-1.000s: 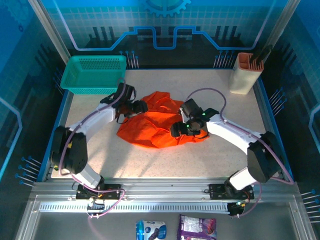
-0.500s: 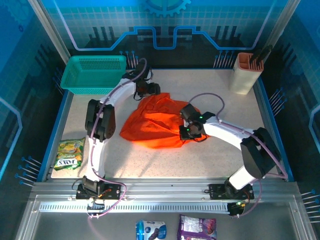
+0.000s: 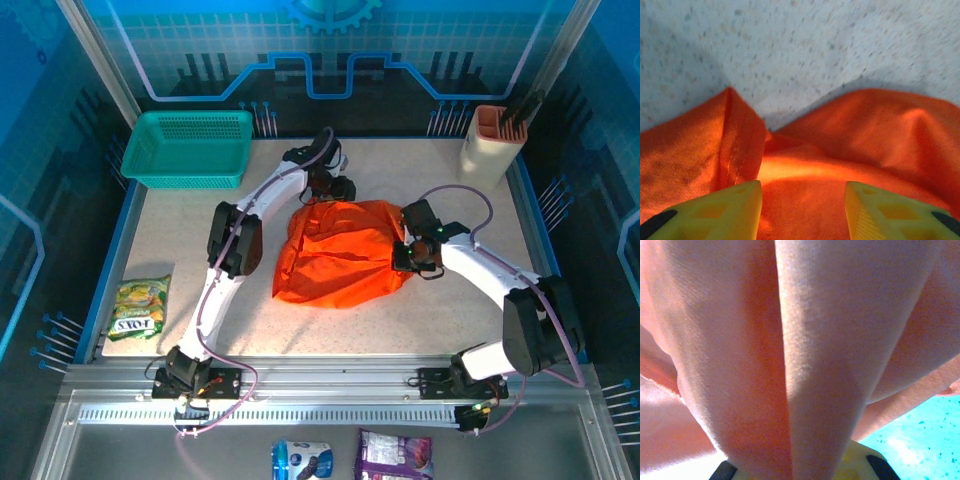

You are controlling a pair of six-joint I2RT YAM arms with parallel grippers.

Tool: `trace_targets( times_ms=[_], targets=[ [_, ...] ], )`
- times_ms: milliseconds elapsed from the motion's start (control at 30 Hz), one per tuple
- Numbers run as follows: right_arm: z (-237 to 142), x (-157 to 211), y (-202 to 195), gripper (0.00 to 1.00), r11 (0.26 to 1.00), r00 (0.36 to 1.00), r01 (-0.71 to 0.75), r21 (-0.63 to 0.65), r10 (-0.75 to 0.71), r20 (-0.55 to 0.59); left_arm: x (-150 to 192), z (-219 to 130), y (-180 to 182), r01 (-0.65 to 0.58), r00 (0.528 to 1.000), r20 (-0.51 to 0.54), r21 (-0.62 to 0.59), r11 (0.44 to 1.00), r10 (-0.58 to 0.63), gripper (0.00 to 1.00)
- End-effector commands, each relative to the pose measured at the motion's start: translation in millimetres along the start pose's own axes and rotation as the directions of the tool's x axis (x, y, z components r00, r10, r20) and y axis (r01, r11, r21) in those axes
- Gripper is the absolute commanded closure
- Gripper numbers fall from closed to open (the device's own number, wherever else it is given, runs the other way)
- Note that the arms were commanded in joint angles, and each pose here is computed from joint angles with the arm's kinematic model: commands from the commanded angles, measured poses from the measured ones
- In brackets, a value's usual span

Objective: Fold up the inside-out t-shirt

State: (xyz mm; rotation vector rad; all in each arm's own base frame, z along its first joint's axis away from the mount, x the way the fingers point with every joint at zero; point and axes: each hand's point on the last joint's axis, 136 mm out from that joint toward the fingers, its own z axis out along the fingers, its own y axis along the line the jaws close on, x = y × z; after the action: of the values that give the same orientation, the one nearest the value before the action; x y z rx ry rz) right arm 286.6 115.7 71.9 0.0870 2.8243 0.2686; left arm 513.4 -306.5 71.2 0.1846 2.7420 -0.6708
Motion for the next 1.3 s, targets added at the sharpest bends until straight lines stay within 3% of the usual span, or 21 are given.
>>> trace_targets(
  times_ms=[0,100,200,300,400,467,600,833,1033,1267],
  targets=[
    [-4,0,-6,1.00,1.000,1.000,0.003,-0.003,-0.003,-0.009,10,5,18,-0.003,0.999,-0.040,-0.077,0.997,0.000,0.50],
    [-5,-7,-7,1.00,1.000,1.000,0.002,-0.001,-0.002,-0.001,14,9,29,-0.017,0.999,-0.048,-0.134,0.991,0.010,0.51],
    [-9,-16,-8,1.00,1.000,1.000,-0.001,-0.002,0.001,0.016,13,6,36,-0.034,0.999,-0.044,-0.176,0.984,0.027,0.65],
    [-15,-33,-10,1.00,1.000,0.999,-0.003,-0.005,0.003,0.048,12,1,26,-0.036,0.999,-0.042,-0.127,0.991,0.031,0.79],
    [-24,-53,-12,1.00,1.000,0.996,-0.005,-0.005,0.006,0.084,8,-3,12,0.013,0.999,-0.031,-0.014,1.000,-0.013,0.87],
    [-32,-66,-14,1.00,1.000,0.994,-0.006,-0.007,0.007,0.108,6,-6,11,0.051,0.999,-0.020,0.018,0.999,-0.050,0.86],
    [-45,-84,-12,1.00,1.000,0.990,0.002,-0.017,0.001,0.141,4,-5,12,0.060,0.998,-0.015,0.018,0.998,-0.060,0.74],
    [-47,-81,-11,1.00,1.000,0.991,0.010,-0.027,-0.006,0.133,7,11,25,0.055,0.998,-0.032,-0.028,0.998,-0.056,0.63],
    [-47,-79,-13,1.00,1.000,0.991,0.002,-0.025,0.001,0.136,10,14,24,0.046,0.998,-0.042,-0.023,0.999,-0.047,0.78],
    [-52,-89,-13,1.00,1.000,0.987,0.008,-0.016,-0.005,0.161,-6,-9,10,0.031,0.999,0.020,0.012,0.999,-0.031,0.95]
  ],
)
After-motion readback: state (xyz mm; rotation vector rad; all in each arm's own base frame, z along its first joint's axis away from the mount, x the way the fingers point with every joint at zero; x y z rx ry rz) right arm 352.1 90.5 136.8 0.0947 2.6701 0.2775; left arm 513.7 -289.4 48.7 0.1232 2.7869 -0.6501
